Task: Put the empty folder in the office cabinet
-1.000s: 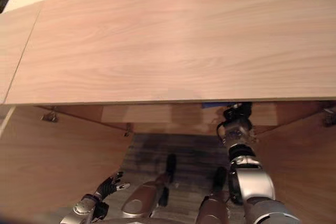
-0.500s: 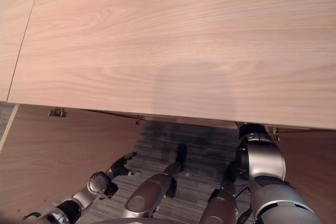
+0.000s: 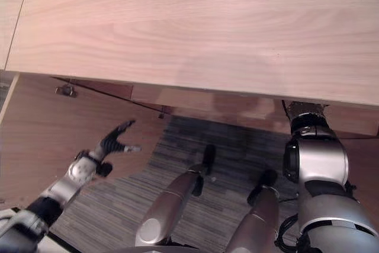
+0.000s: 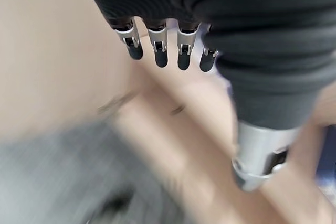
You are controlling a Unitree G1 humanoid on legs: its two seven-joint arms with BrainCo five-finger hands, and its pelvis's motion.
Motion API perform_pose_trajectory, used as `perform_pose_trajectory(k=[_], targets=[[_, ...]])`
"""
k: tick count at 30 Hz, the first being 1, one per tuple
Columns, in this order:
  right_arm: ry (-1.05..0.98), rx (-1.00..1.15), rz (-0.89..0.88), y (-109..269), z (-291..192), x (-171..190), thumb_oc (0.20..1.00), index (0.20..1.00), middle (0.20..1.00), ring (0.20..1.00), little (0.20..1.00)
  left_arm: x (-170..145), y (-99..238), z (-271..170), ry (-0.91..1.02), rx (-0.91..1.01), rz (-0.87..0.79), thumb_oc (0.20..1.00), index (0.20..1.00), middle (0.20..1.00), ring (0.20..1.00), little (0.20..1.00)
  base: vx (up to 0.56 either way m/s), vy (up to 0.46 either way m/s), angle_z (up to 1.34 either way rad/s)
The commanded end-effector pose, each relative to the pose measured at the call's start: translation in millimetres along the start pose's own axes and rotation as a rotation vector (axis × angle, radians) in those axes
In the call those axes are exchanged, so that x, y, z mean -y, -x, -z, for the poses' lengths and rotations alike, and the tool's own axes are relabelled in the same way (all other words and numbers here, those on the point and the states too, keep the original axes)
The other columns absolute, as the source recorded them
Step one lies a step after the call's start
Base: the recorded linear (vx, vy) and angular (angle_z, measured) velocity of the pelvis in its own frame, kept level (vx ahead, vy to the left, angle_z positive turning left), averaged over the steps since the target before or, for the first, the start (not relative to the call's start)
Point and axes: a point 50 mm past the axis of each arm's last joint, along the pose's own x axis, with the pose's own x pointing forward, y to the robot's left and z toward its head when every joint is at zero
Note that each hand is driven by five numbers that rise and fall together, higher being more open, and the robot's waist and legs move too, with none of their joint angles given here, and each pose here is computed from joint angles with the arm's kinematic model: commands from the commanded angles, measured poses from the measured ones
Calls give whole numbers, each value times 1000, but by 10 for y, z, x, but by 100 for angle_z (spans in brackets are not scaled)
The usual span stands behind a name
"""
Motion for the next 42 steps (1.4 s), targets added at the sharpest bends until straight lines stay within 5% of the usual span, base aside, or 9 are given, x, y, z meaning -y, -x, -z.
perform_pose_trajectory(k=[1, 3, 4, 11, 42], targets=[[-112, 291, 47, -59, -924, 171, 200, 200, 200, 200, 200, 36, 31, 1035, 412, -412, -345, 1000, 1000, 1000, 1000, 1000, 17, 7, 9], [-101, 288, 32, -52, -893, 104, 200, 200, 200, 200, 200, -158, -234, 696, 342, -222, -350, 1000, 1000, 1000, 1000, 1000, 18, 4, -14], [-104, 280, 19, -46, -839, 53, 200, 200, 200, 200, 200, -12, -199, 882, 403, -354, -361, 1000, 1000, 1000, 1000, 1000, 104, -15, -21], [-182, 313, 20, -19, -979, -59, 200, 200, 200, 200, 200, -130, -272, 657, 407, -226, -397, 1000, 1000, 1000, 1000, 1000, -31, -10, -1], [-77, 277, 0, 20, -874, -325, 200, 200, 200, 200, 200, -159, -242, 719, 402, -262, -432, 1000, 1000, 1000, 1000, 1000, 2, 5, -1]])
